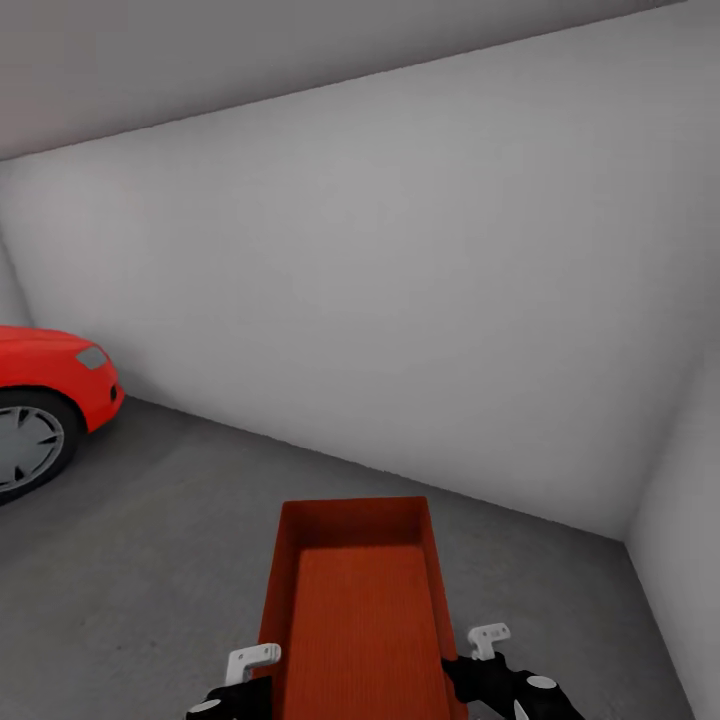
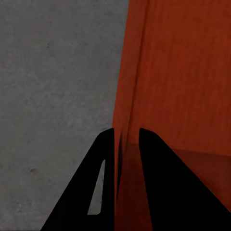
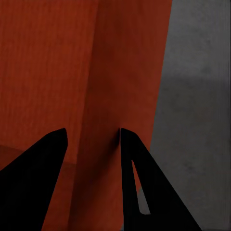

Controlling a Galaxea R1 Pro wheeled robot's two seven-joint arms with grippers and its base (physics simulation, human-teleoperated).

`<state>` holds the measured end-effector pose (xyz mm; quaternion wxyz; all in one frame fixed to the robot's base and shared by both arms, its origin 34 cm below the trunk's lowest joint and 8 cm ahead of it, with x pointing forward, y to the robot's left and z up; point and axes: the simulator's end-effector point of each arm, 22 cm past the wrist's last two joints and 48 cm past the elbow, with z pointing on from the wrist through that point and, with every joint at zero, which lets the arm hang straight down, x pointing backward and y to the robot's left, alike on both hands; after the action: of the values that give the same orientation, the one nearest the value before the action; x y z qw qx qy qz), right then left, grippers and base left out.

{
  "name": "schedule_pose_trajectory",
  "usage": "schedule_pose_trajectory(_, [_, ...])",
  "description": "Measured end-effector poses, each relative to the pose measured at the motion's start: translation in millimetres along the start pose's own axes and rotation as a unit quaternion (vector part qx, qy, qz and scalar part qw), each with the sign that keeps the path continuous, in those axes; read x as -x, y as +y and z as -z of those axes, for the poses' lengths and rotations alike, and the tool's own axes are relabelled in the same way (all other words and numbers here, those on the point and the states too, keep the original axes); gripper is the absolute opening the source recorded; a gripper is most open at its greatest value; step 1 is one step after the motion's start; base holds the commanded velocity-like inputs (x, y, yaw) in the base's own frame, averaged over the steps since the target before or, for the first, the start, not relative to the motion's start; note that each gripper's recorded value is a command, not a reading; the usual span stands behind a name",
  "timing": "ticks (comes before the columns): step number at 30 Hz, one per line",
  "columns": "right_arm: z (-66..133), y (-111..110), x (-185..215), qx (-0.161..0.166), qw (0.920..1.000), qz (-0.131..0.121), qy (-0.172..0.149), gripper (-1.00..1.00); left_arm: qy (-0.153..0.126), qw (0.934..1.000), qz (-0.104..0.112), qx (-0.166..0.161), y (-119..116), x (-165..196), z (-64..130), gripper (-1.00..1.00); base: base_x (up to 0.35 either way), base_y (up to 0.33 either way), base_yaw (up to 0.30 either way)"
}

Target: Move the two storage containers from the living room to the garage. In the garage, place one container on the floor and stack the other container on top of it (either order is fine).

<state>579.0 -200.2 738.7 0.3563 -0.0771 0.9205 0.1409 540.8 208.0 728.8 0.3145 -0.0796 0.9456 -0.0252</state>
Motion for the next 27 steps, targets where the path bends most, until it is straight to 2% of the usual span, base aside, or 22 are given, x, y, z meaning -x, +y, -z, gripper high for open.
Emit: schedule_pose_trajectory(27, [-0.7,-0.2,-1.6,0.000,1.0000,-0.001,0.001,-1.00,0.002,1.0000,0.000,0.000,0.2,-1.4,-0.7,-1.00,0.000,0.000,-0.291])
